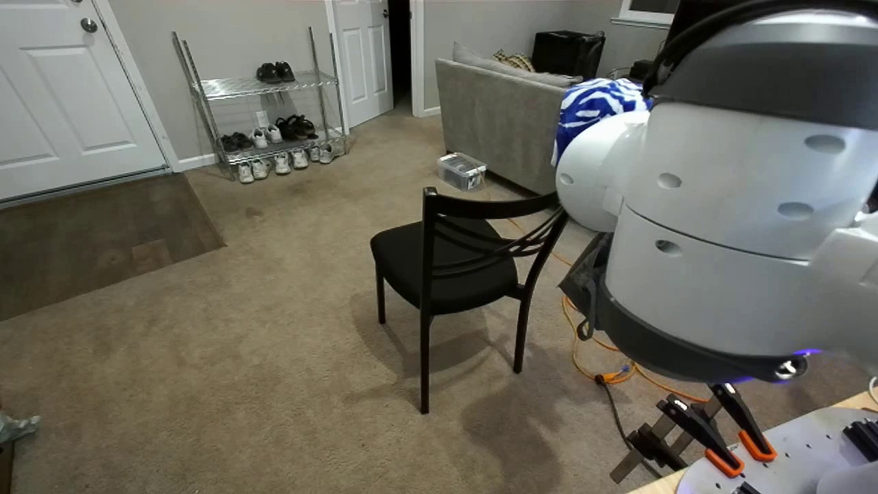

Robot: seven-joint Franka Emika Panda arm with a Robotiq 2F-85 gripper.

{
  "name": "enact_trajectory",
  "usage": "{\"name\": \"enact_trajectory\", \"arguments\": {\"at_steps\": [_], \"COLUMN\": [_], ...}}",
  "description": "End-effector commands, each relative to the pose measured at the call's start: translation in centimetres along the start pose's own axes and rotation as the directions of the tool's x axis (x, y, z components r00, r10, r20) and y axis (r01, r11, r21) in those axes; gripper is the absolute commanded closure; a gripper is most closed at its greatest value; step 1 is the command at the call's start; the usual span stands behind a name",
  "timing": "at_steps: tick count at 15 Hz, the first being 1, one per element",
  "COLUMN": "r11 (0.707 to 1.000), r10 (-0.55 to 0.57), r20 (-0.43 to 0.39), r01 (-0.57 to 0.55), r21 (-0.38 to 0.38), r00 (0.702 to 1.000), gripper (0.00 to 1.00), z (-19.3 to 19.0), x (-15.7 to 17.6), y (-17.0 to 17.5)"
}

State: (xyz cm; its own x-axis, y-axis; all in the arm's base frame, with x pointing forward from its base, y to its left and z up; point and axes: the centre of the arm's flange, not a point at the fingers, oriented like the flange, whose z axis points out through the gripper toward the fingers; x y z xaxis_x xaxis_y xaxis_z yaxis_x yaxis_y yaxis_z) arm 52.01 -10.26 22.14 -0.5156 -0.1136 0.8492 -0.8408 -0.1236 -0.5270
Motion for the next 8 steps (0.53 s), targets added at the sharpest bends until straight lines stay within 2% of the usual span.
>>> {"name": "enact_trajectory", "arguments": {"at_steps": [1,4,8], "r11": [0.998,0.997,0.997], "r10": [0.003,-0.005,0.01], "r20": [0.024,0.043,0.017], "r01": [-0.001,0.008,-0.011], "r21": [-0.058,-0.071,0.08], "r00": [1.0,0.999,1.0], "gripper": [0.0,0.0,0.0], "z": [3.5,5.5,5.4], "x": [-1.1,-1.8,-1.7], "y": [1.8,2.7,1.2]}}
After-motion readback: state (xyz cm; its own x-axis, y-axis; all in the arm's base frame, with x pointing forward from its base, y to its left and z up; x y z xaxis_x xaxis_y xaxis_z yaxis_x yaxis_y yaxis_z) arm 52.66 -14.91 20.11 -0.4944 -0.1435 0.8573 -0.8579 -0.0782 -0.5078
